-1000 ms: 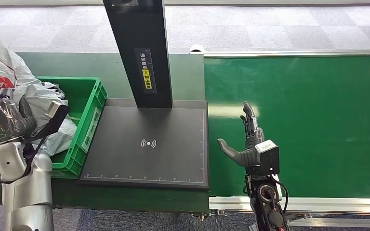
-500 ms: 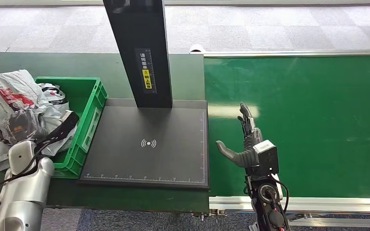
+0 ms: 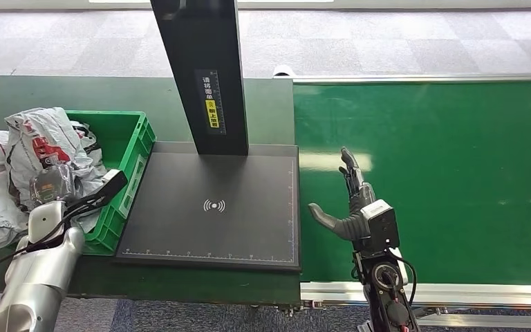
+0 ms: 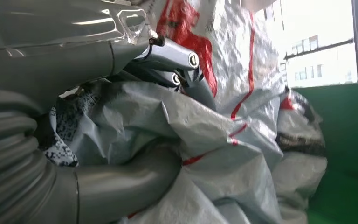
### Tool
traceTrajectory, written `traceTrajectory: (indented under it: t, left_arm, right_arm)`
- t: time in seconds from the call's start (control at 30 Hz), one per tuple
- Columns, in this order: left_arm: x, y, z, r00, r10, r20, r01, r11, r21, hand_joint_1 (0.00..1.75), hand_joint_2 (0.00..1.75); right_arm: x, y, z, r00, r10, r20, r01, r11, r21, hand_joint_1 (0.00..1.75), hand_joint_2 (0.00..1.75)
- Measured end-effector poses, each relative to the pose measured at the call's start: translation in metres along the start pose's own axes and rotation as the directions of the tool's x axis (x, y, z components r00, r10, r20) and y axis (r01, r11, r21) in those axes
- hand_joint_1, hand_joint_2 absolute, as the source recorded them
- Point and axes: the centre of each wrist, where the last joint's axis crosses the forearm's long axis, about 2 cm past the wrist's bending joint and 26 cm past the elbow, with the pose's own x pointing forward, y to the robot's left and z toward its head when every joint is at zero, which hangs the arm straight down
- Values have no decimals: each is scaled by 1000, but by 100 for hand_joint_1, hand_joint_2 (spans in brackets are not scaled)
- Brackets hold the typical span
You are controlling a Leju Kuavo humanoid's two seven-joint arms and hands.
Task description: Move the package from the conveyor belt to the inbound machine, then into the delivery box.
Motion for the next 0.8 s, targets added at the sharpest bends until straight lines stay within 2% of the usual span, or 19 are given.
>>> traceTrajectory:
  t: [0.1,0.2,0.3,0.37,0.43,0.5,0.57,0.7,0.8]
  left_arm:
    - [2,2,3,998,41,46,-48,984,169,0,175]
    - [6,11,7,986,82,142,-127,931,342,0,175]
    - [15,33,14,949,104,298,-240,851,466,0,175]
    - [22,51,19,899,110,425,-343,780,523,0,175]
    - [22,65,22,852,113,512,-435,697,570,0,175]
    - [17,72,27,840,125,528,-477,632,610,0,175]
    - [14,75,31,849,158,505,-490,594,638,0,175]
    - [10,79,38,828,287,483,-560,487,671,0,0]
    - [11,81,41,809,333,484,-588,442,677,0,0]
  right_arm:
    - [2,-1,2,1000,7,-3,-7,1000,-4,0,175]
    - [2,0,6,1000,9,-8,-9,1000,-5,0,175]
    - [3,0,6,1000,12,-8,-12,1000,-17,0,175]
    - [3,1,6,1000,13,-4,-14,1000,-28,0,175]
    - [2,2,6,1000,13,1,-13,999,-33,0,175]
    - [2,3,6,1000,13,4,-13,999,-33,0,175]
    - [2,4,7,1000,13,5,-13,999,-30,0,175]
    - [1,6,7,1000,4,2,-4,1000,-23,0,175]
    - [0,9,6,1000,4,2,-4,1000,2,0,175]
